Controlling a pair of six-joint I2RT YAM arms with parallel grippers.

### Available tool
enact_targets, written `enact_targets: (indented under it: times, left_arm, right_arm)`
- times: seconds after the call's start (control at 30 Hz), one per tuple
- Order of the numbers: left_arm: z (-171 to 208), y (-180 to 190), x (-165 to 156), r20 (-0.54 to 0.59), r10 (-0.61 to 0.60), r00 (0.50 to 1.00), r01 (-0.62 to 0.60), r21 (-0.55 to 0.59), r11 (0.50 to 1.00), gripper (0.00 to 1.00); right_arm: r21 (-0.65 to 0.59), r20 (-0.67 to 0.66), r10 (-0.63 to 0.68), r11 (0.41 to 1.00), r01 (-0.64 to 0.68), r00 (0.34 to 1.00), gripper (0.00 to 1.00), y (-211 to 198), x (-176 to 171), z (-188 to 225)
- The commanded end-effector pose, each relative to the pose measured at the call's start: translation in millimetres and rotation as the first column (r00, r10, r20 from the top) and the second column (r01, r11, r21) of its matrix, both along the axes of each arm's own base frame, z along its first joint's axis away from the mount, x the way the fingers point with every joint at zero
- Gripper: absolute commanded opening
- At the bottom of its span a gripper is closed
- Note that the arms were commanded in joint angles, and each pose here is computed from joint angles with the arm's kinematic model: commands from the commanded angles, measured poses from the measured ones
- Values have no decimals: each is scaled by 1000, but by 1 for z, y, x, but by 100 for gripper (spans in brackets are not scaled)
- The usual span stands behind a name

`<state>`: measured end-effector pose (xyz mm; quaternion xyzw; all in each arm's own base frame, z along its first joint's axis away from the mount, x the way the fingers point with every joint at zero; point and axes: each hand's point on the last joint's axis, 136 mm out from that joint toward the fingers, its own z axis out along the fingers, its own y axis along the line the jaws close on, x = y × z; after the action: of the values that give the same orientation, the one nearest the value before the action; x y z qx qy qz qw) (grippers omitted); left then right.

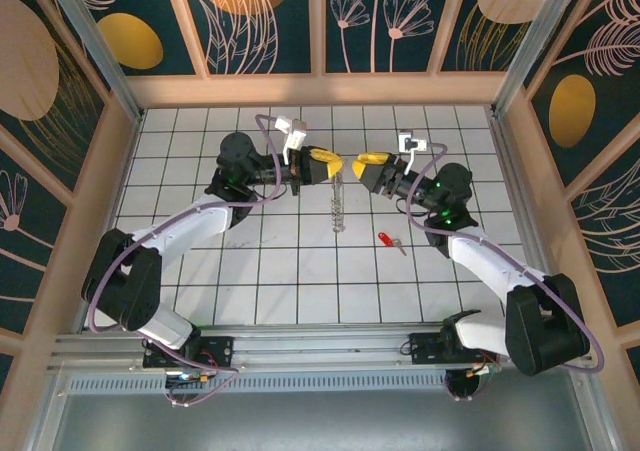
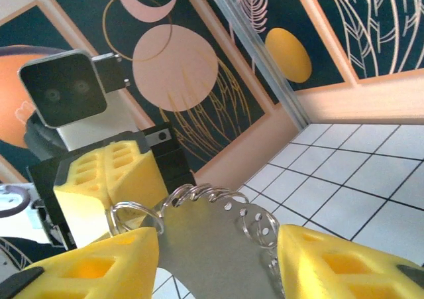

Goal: Put the keys on the keyring

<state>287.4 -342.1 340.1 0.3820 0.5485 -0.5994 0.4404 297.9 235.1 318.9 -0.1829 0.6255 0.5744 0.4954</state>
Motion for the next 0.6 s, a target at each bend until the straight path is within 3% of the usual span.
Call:
enact_targets:
  times: [0.0, 0.57]
  left_arm:
    - [10, -4, -6, 61, -65, 996, 65, -4, 998, 0]
    - [5, -3, -11, 72, -124, 990, 123, 10, 992, 0]
  right_arm:
    - [25, 110, 32, 999, -35, 993, 47, -3, -17, 19]
    - [67, 153, 37, 997, -48, 988, 35, -3, -32, 31]
